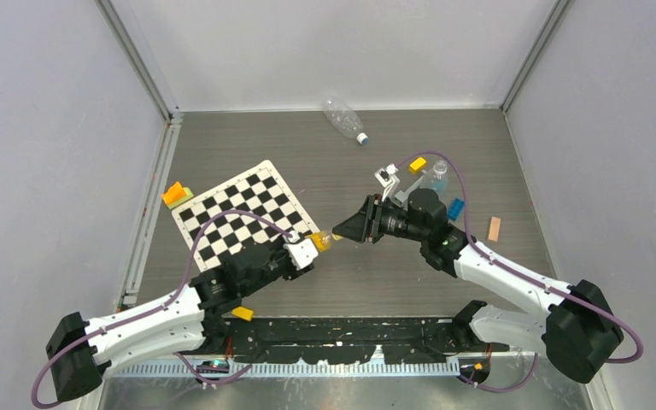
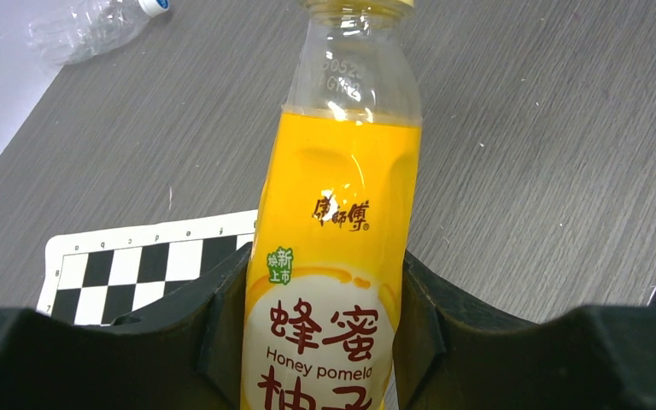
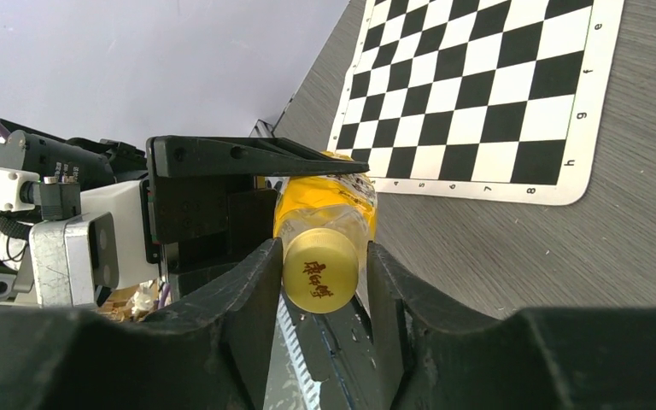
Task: Unscrew the bottle caps
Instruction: Unscrew the bottle cap from the plastic bottle.
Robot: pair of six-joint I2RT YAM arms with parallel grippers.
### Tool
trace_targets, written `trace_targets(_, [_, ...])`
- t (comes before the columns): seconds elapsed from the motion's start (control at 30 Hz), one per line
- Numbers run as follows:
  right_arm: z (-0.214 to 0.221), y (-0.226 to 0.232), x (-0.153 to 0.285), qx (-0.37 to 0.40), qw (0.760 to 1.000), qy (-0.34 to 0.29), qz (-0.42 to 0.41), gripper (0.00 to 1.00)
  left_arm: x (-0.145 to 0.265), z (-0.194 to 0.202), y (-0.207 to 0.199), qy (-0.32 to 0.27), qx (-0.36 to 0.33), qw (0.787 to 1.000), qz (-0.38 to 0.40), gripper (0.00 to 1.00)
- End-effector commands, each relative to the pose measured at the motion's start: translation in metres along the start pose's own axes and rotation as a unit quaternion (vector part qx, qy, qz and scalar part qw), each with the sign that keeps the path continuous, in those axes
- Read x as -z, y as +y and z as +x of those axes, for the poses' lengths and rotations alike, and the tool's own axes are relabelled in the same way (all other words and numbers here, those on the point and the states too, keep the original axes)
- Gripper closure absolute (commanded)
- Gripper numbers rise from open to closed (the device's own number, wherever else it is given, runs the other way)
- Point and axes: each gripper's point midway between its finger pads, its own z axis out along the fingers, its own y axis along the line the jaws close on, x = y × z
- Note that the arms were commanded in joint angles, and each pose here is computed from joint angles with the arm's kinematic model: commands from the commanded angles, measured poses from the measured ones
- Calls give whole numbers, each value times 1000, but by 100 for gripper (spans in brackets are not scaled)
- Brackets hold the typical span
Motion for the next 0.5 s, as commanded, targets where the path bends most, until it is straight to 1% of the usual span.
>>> trace_targets(0.0, [-8,7,2,24,1000,-13,-13,51,-1,-22,8,-35,10,999,-16,100])
trace_targets(0.13, [-9,6,2,22,1000,-15,-11,51,-1,-22,8,-36,11,999,-15,100])
trace_targets(0.23, [-10,4,2,22,1000,-17,-7,59,0,-20,7,-35,11,999,-16,100])
trace_targets(0.3, [-10,4,2,21,1000,-16,-8,66,0,-20,8,-36,12,999,-17,100])
trace_targets(0.4, [-8,5,1,22,1000,-12,-14,73,0,-20,7,-35,12,999,-14,100])
trace_targets(0.43, [-6,6,0,24,1000,-6,-19,79,-1,-20,6,-35,13,999,-13,100])
trace_targets(0.47, [-5,7,0,33,999,-5,-25,83,0,-20,6,-35,15,999,-13,100])
